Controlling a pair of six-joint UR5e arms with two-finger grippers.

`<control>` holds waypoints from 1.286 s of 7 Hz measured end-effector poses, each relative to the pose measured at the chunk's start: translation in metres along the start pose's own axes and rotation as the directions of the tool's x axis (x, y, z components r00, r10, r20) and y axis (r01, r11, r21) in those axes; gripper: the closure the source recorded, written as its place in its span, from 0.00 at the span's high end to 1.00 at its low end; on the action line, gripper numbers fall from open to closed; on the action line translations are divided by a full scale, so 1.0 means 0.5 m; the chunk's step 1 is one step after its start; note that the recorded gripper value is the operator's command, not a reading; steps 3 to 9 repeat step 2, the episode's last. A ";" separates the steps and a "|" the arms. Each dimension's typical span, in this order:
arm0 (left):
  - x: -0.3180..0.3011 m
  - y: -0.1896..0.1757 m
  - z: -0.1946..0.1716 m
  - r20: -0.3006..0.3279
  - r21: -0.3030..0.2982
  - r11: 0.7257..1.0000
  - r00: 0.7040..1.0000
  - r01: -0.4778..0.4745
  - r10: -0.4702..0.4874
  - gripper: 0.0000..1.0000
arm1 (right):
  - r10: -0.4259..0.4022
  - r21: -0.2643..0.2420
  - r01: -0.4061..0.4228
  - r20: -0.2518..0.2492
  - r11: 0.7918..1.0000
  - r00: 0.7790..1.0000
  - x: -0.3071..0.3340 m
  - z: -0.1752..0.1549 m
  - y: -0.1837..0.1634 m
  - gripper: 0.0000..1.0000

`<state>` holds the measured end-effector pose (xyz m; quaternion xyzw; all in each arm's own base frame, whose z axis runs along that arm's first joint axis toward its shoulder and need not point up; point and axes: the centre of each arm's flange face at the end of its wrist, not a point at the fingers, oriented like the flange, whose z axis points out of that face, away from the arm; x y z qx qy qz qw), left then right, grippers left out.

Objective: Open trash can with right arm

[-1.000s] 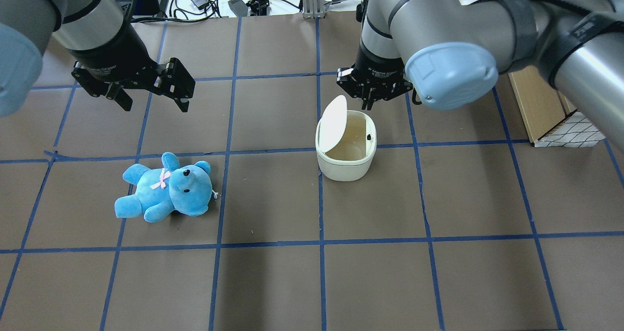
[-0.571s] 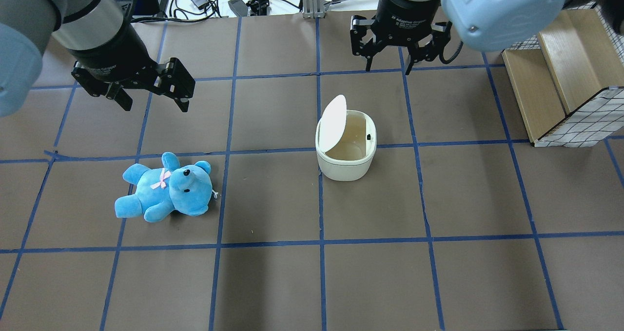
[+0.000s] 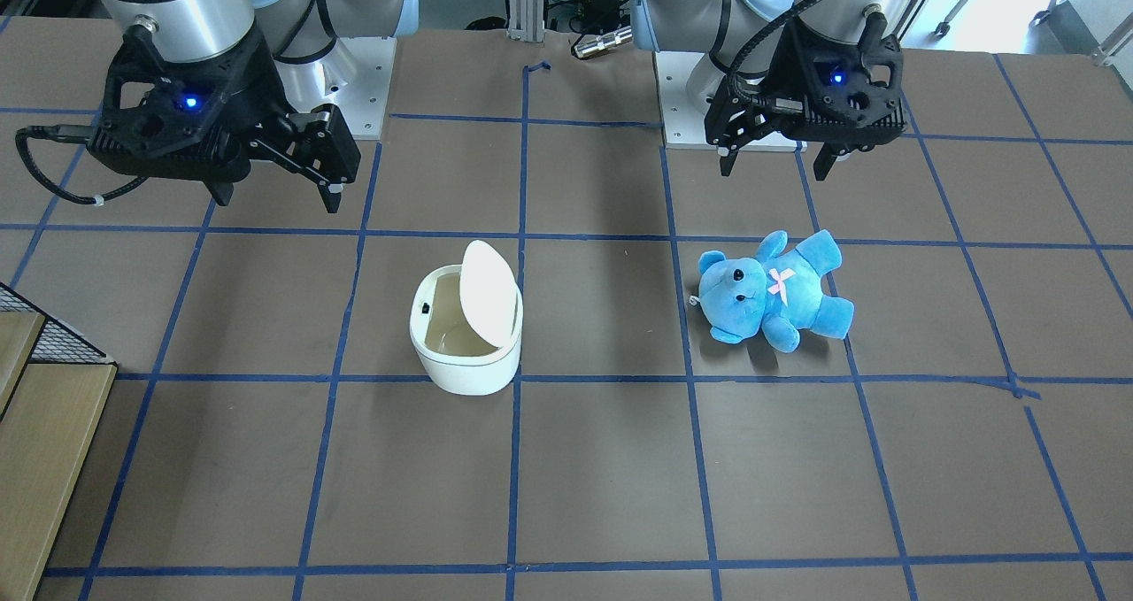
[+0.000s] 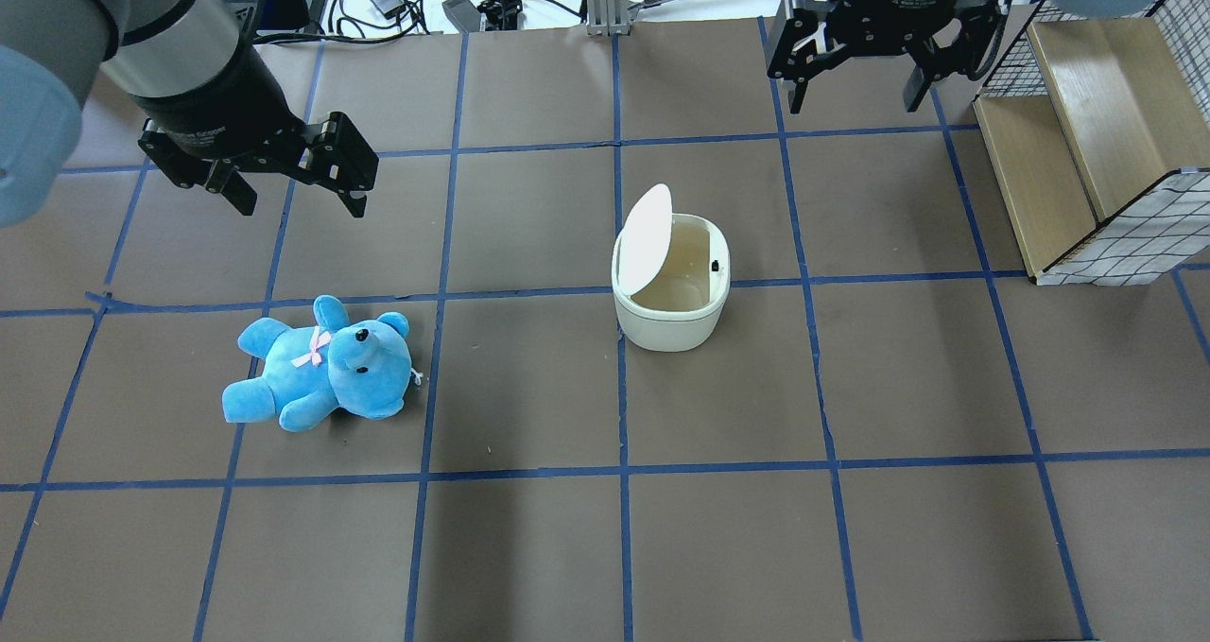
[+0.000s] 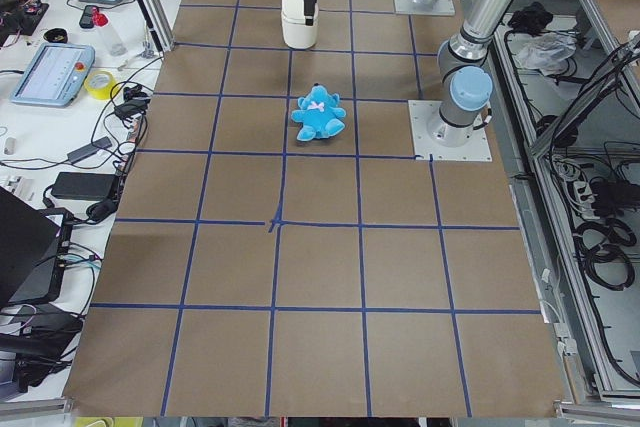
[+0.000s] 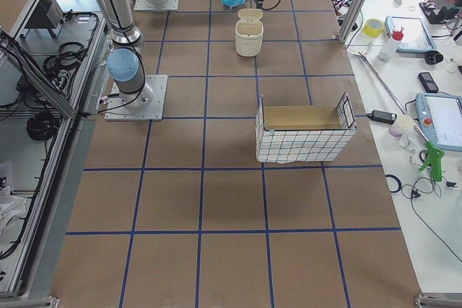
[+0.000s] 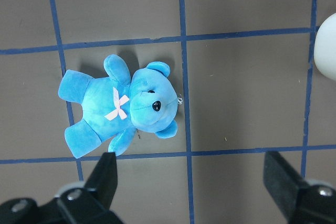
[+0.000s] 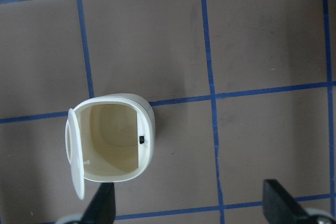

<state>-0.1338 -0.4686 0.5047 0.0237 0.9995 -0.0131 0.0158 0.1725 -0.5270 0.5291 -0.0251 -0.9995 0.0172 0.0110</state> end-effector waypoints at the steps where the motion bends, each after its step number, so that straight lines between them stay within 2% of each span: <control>1: 0.000 0.000 0.000 0.000 0.000 1.000 1.000 0.000 0.000 1.00 | -0.005 -0.001 0.005 -0.004 1.000 1.000 0.005 -0.003 0.002 1.00; 9: 0.000 0.000 0.000 0.000 0.000 1.000 1.000 0.000 0.000 1.00 | -0.009 0.000 0.009 -0.006 1.000 1.000 0.006 -0.005 0.005 1.00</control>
